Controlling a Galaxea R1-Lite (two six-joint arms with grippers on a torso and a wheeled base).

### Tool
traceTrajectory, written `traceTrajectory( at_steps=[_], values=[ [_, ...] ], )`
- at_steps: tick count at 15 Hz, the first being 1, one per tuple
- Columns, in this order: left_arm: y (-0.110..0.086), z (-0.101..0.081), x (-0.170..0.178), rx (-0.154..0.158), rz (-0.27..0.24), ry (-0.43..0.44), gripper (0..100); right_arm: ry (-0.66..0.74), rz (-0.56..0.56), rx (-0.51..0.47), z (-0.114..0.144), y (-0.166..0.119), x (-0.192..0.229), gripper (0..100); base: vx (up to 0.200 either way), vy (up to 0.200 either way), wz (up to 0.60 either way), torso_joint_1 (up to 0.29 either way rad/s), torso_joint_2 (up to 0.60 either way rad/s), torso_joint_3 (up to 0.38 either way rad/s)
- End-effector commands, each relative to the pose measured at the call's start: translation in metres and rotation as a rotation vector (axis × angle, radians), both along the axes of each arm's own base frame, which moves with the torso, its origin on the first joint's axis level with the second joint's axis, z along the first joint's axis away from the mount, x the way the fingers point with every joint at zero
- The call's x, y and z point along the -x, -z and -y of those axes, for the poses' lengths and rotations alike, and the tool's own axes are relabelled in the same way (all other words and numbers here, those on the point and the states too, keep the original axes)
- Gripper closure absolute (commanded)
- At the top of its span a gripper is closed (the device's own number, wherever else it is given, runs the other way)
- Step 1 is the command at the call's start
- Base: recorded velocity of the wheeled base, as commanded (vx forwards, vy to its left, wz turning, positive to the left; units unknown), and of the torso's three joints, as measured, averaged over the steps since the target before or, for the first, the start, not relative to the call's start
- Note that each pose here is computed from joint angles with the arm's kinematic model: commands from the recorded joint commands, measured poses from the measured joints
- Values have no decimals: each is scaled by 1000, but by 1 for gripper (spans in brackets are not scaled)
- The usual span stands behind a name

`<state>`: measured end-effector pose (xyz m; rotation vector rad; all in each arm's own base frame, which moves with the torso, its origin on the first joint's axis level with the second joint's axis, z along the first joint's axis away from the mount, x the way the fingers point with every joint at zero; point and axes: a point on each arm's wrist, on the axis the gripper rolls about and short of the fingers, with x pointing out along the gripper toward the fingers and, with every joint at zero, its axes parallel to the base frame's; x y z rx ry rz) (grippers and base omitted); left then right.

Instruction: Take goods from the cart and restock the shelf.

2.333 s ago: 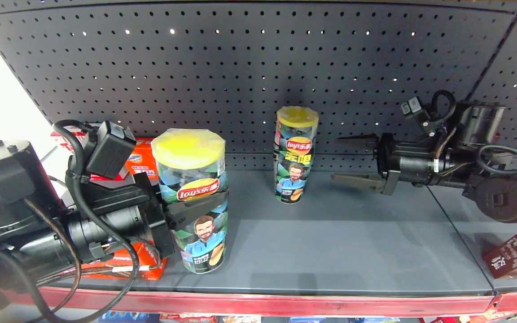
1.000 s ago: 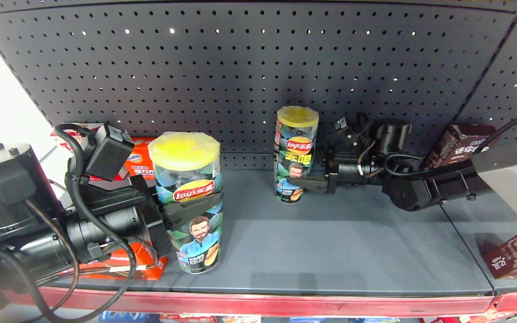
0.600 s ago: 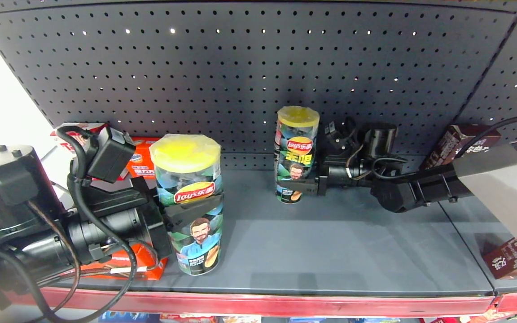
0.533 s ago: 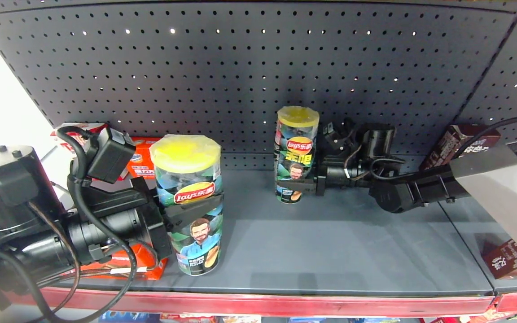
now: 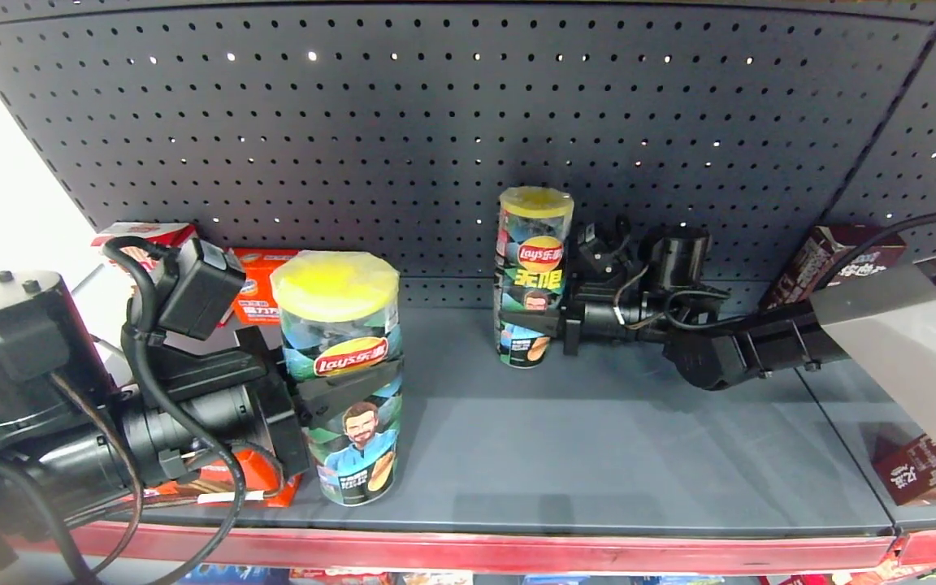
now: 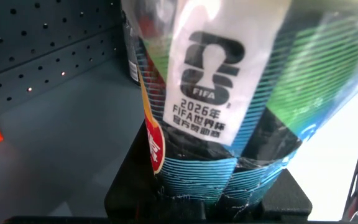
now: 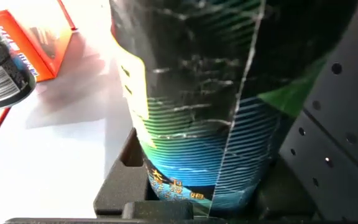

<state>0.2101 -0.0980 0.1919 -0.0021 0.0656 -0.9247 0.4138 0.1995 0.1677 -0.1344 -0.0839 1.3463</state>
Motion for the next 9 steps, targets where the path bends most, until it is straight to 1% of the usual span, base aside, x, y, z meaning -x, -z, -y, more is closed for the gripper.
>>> traceTrajectory(
  at_steps=[1, 5, 6, 9],
  values=[
    [-1, 0, 0, 1, 3, -1, 100, -1, 23, -10, 7, -23, 25, 100, 0, 0, 0, 0, 0, 0],
    [0, -1, 1, 0, 0, -3, 100, 19, 67, -30, 23, -31, 70, 100, 0, 0, 0, 0, 0, 0],
    [-1, -1, 0, 1, 3, -1, 100, 5, 59, -28, 23, -29, 94, 100, 0, 0, 0, 0, 0, 0],
    [-2, -1, 0, 2, 6, -5, 100, -13, 38, -17, 25, -19, 141, 100, 0, 0, 0, 0, 0, 0]
  ],
)
